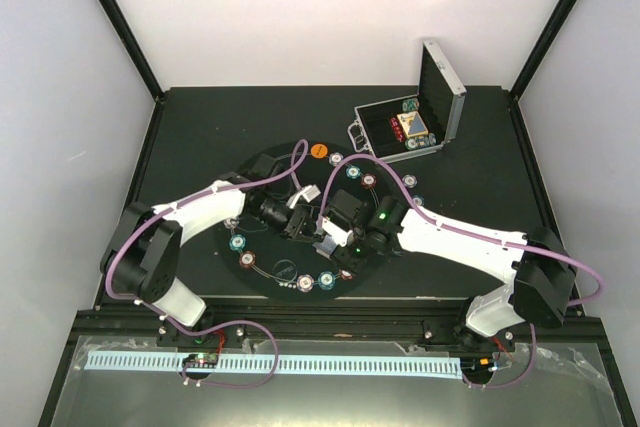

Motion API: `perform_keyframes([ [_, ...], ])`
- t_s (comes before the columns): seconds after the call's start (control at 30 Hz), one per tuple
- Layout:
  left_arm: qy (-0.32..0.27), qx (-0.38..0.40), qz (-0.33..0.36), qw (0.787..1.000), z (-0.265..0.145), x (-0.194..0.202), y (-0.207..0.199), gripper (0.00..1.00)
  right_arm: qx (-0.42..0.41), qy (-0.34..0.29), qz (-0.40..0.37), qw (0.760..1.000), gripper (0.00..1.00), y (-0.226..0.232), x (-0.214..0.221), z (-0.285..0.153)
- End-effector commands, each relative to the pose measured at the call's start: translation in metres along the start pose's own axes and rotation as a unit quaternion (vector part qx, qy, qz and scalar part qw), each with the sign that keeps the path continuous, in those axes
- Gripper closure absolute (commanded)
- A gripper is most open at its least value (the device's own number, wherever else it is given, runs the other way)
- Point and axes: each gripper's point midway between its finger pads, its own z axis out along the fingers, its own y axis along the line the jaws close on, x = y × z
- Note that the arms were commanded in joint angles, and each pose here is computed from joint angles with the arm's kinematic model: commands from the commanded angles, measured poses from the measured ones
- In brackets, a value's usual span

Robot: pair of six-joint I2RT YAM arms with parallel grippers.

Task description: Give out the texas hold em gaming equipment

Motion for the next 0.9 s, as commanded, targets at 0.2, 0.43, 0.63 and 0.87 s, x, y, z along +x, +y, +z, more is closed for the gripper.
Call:
perform_keyframes([
  [0.2,-0.011,0.010,0.009,1.000,-0.008,-0.002,-0.009,0.98,0.012,-0.009,-0.003,1.000,0.46,-0.002,-0.006,-0.003],
  [0.43,-0.016,0.014,0.004,1.000,-0.010,-0.001,-0.008,0.98,0.020,-0.006,0.000,1.000,0.46,-0.004,-0.005,-0.003],
  [0.63,-0.045,0.006,-0.003,0.999,-0.025,-0.007,-0.002,0.98,0.030,0.001,0.013,0.999,0.46,-0.009,0.002,0.000],
  [0.87,-0.058,0.005,-0.006,0.998,-0.034,-0.008,0.000,0.99,0.036,-0.009,0.031,0.999,0.47,-0.011,0.001,0.000],
])
